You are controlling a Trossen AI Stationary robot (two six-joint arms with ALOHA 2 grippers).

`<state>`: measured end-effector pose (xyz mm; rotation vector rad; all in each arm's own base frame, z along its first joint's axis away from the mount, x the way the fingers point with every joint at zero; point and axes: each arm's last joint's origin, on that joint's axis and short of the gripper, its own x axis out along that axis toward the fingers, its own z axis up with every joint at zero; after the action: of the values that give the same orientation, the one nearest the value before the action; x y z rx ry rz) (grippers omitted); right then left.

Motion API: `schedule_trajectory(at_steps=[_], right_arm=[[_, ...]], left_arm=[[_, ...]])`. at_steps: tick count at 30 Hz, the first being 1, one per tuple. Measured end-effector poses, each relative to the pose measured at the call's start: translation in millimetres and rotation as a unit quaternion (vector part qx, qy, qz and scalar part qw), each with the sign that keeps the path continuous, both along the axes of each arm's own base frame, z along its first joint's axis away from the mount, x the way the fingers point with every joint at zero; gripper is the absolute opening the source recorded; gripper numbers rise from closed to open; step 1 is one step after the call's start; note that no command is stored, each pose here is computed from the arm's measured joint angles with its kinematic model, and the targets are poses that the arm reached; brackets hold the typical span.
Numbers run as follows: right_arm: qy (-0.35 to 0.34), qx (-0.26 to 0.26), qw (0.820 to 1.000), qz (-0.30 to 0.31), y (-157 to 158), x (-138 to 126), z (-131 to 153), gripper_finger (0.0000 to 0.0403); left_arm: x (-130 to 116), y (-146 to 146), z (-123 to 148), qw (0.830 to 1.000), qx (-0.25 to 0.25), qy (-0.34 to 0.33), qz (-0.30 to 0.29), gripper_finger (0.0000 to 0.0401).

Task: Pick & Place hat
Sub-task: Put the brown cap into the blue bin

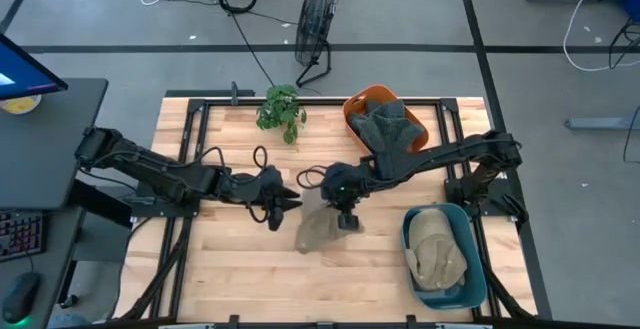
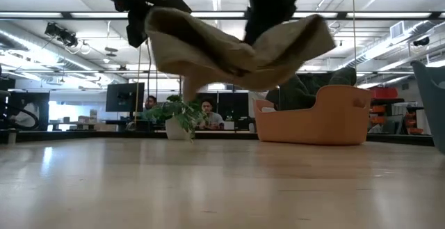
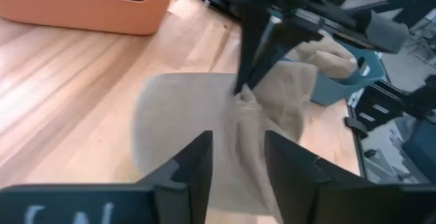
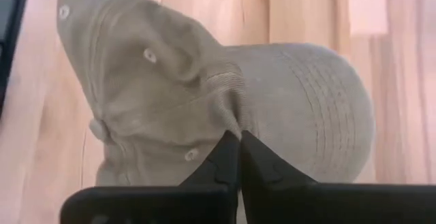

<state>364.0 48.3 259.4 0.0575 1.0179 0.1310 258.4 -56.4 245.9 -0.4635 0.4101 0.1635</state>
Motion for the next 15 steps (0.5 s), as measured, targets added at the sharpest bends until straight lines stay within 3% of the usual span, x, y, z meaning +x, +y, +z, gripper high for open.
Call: schedule_trajectory(at_steps=[4, 15], right_arm=[[0.054, -0.008, 0.998, 0.014, 9.0, -15.2, 9.5, 0.0002], [0.123, -0.036, 0.99, 0.066, 41.8, -75.8, 104.2, 0.0002]], left_arm=[[-0.1, 1.2, 0.0, 1.0, 0.008, -0.001, 0.016, 0.0158], [-0.4, 1.3, -1.1, 1.0, 0.009, 0.002, 0.018, 0.0154]])
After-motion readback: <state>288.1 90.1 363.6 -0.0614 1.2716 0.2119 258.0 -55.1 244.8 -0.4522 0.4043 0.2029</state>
